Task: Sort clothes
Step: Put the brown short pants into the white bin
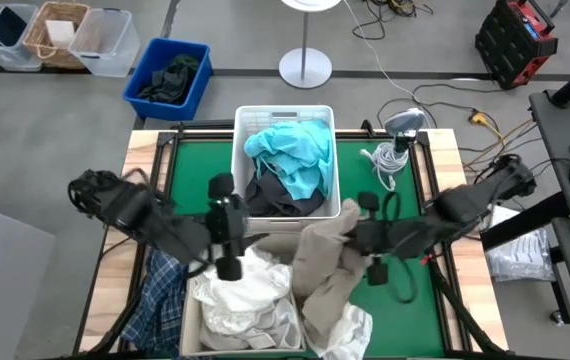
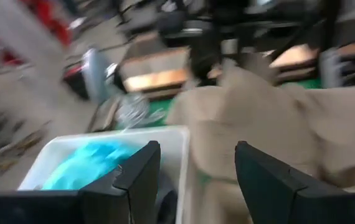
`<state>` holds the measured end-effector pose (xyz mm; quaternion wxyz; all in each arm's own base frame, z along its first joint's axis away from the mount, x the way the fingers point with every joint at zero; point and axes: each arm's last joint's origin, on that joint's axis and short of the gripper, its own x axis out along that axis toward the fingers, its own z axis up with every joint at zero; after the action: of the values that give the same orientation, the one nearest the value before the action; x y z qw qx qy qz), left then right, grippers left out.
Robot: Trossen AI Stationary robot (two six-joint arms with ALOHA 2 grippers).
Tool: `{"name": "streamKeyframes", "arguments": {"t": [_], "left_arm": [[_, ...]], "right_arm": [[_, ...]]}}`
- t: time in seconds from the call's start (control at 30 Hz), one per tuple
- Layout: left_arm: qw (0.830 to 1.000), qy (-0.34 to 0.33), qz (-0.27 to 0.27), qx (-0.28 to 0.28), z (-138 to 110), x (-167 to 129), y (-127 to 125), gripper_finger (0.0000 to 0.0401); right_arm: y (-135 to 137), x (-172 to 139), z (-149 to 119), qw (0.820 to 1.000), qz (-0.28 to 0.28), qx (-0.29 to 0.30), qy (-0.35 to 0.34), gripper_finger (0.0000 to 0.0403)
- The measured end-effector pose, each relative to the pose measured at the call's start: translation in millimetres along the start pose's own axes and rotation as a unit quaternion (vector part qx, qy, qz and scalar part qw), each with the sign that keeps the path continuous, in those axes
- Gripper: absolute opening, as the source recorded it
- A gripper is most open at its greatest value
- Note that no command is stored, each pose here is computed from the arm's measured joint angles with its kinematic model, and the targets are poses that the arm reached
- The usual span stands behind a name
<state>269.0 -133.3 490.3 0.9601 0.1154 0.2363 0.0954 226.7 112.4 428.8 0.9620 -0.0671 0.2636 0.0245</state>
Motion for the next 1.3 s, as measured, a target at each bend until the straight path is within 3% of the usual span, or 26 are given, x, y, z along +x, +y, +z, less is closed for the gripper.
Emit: {"name": "streamKeyframes", "arguments": {"t": [0.17, 0.23, 0.43, 0.63, 0.83, 1.07, 1.17, 1.3], "left_arm": [[0.989, -0.081, -0.121, -0.032, 14, -36, 21, 0.0185], [0.982, -0.112, -0.147, -0.034, 17, -49, 30, 0.0185], [0.976, -0.161, -0.141, -0.034, 20, -73, 50, 0.0185], [0.983, -0.165, -0.084, -0.025, 19, -76, 57, 0.0185], [0.985, -0.165, -0.011, -0.041, 20, -79, 64, 0.0185], [0.982, -0.16, 0.083, -0.055, 18, -86, 75, 0.0185], [0.978, -0.154, 0.128, -0.064, 17, -89, 80, 0.0185], [0.973, -0.154, 0.153, -0.074, 15, -95, 86, 0.0185]], "right_arm": [[-9, -46, 32, 0.99, 0.012, -0.095, -0.102, 0.0011], [-15, -63, 46, 0.983, -0.002, -0.106, -0.152, 0.0011], [-39, -112, 86, 0.946, -0.088, -0.11, -0.292, 0.0011], [-56, -123, 113, 0.908, -0.172, -0.141, -0.356, 0.0011], [-80, -105, 129, 0.892, -0.277, -0.146, -0.327, 0.0012], [-120, -52, 137, 0.88, -0.371, -0.176, -0.241, 0.0012], [-138, -24, 136, 0.878, -0.389, -0.19, -0.205, 0.0012], [-159, 19, 131, 0.891, -0.37, -0.202, -0.17, 0.0012]]}}
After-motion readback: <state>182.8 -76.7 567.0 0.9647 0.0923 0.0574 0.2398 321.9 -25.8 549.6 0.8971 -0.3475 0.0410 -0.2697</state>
